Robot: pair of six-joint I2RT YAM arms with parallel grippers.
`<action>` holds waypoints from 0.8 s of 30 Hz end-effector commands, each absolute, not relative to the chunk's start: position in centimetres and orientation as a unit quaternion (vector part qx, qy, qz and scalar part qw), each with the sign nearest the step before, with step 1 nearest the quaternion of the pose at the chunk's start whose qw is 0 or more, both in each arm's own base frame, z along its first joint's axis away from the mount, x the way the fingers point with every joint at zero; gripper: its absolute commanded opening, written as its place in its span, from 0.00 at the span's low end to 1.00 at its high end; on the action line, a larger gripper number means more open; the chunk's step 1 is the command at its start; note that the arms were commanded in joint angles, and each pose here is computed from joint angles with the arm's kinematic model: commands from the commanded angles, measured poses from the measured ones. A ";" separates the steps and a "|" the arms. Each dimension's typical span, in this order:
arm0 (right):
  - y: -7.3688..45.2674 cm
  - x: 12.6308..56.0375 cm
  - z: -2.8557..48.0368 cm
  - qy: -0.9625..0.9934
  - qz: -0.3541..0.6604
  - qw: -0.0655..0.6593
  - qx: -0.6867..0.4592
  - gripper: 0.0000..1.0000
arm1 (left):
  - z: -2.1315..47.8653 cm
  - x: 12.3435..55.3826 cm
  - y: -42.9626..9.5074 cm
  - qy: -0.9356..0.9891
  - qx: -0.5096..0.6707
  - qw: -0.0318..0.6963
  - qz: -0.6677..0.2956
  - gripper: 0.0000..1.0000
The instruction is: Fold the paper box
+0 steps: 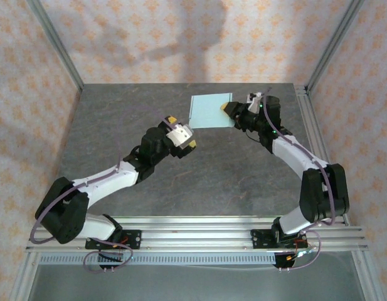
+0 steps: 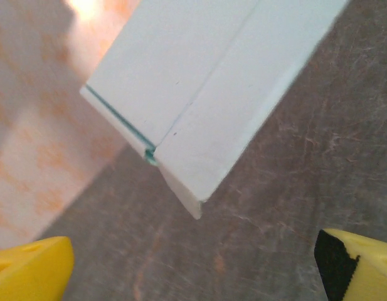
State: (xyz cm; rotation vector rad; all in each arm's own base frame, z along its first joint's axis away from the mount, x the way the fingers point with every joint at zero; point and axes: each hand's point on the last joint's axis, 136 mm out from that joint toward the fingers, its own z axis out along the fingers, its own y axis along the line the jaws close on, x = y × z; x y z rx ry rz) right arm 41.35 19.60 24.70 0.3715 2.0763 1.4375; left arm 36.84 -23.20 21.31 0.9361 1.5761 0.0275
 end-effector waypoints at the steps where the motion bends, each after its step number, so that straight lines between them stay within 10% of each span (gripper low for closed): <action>1: 20.1 40.3 28.3 0.760 0.573 0.281 0.120 0.35 | 25.0 36.4 -23.3 0.589 0.446 0.659 0.139 1.00; 24: 20.7 33.3 28.8 0.757 0.618 0.160 0.138 0.29 | 28.8 33.2 -25.2 0.437 0.518 0.687 0.261 0.78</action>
